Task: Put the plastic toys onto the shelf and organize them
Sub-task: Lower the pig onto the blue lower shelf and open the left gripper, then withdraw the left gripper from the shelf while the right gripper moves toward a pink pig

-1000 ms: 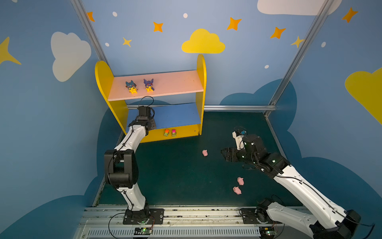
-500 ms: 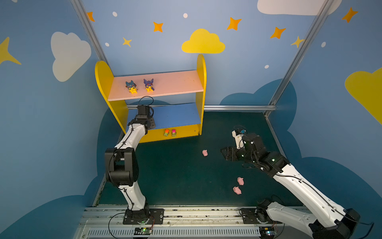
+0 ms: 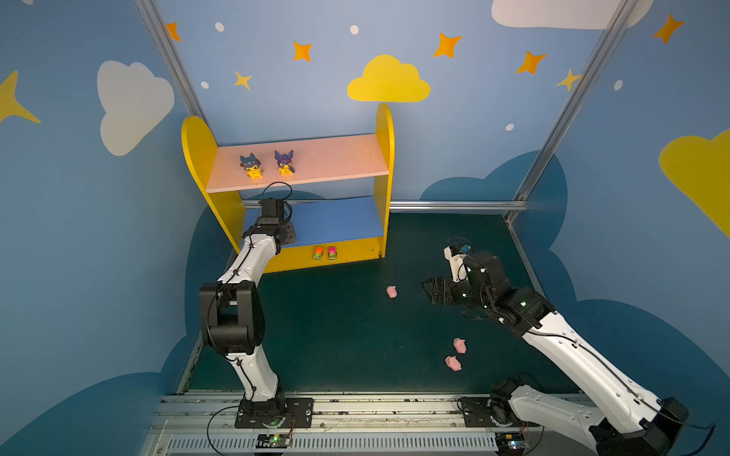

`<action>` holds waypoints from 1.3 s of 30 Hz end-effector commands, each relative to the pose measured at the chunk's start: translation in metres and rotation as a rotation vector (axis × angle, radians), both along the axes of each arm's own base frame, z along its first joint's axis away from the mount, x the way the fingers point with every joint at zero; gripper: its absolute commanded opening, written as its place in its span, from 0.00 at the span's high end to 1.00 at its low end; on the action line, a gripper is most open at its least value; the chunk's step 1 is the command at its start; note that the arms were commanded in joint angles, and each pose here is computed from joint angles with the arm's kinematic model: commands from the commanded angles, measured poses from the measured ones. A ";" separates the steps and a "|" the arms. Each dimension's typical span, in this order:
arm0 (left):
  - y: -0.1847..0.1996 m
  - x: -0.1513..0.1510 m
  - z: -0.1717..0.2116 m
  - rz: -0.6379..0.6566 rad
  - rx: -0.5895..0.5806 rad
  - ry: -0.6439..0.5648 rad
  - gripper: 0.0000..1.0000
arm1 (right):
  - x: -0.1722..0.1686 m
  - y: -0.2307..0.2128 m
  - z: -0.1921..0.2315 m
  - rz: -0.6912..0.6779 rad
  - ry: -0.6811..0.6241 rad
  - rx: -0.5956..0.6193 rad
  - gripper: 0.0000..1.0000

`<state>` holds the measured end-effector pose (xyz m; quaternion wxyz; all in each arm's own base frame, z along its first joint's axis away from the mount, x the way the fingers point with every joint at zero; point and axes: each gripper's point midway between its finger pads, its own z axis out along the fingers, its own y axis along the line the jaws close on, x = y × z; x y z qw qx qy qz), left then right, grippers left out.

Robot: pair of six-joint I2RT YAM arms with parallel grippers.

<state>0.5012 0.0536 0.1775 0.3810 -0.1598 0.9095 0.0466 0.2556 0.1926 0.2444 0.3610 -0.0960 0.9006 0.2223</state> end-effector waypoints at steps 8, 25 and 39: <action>0.001 -0.010 0.011 0.013 -0.026 -0.008 0.34 | -0.003 -0.004 0.009 -0.001 -0.010 0.003 0.16; -0.021 -0.046 0.018 -0.006 -0.105 -0.022 0.27 | -0.026 -0.019 0.009 -0.005 -0.014 0.026 0.16; -0.056 -0.094 0.007 -0.026 -0.150 -0.010 0.26 | -0.050 -0.037 -0.029 -0.034 0.039 0.020 0.16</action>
